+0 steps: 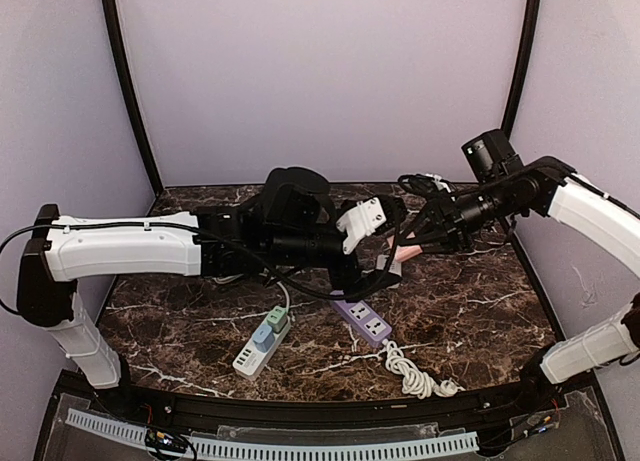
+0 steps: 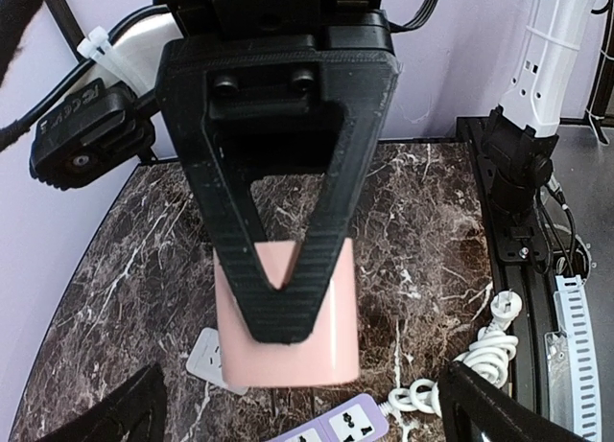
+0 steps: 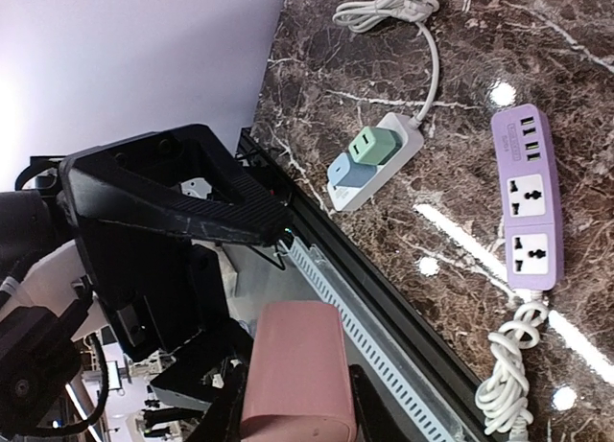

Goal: Insert the plug

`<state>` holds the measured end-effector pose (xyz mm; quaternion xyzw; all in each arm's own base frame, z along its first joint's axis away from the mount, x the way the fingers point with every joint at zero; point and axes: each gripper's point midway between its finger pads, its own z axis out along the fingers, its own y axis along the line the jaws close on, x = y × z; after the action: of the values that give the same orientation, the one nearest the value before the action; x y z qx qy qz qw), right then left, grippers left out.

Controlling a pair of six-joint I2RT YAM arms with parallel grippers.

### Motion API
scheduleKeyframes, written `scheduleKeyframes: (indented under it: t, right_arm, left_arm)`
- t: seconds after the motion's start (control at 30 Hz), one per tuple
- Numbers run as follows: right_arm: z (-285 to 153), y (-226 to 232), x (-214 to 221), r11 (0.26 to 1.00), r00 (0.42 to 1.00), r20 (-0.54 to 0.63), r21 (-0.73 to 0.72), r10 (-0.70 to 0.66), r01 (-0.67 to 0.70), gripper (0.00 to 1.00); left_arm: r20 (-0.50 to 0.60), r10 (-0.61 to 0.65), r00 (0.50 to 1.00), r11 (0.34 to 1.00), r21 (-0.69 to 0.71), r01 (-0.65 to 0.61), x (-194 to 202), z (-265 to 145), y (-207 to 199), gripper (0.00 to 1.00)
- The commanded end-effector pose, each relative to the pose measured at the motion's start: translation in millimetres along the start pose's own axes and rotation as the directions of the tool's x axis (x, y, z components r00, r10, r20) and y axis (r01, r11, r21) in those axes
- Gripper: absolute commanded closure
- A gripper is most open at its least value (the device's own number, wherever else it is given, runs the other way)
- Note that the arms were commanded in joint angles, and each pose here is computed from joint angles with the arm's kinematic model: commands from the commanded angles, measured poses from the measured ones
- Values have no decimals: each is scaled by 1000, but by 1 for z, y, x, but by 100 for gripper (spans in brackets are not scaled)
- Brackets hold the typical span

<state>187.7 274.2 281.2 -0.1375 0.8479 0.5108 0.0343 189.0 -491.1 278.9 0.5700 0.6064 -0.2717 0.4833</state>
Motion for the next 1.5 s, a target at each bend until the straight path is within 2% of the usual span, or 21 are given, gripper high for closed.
scheduleKeyframes:
  t: [0.0, 0.27, 0.63, 0.97, 1.1, 1.23, 1.47]
  right_arm:
    - [-4, -8, -8, 993, 997, 15, 96, -73, 71, 100]
    - [-5, -25, -22, 963, 988, 3, 224, -152, 148, 100]
    - [5, -45, -39, 929, 979, -33, 310, -201, 202, 100]
    - [41, -57, -39, 896, 968, -129, 369, -215, 249, 100]
    - [58, -55, -39, 894, 961, -167, 362, -219, 266, 100]
    - [75, -57, -39, 891, 955, -201, 359, -217, 278, 100]
    - [97, -69, -34, 874, 944, -261, 387, -203, 295, 100]
  left_arm:
    - [-25, -25, 999, 999, -29, 25, -1, -26, 4, 1]
    - [-51, -69, 996, 993, -102, 64, 10, -50, 13, 1]
    - [-108, -115, 987, 967, -237, 87, 34, -92, 28, 1]
    - [-185, -213, 959, 919, -372, 132, 67, -123, 48, 1]
    - [-185, -295, 937, 873, -451, 186, 79, -139, 61, 1]
    - [-168, -414, 894, 805, -526, 274, 95, -156, 74, 1]
    - [-119, -535, 836, 711, -598, 370, 116, -185, 75, 1]
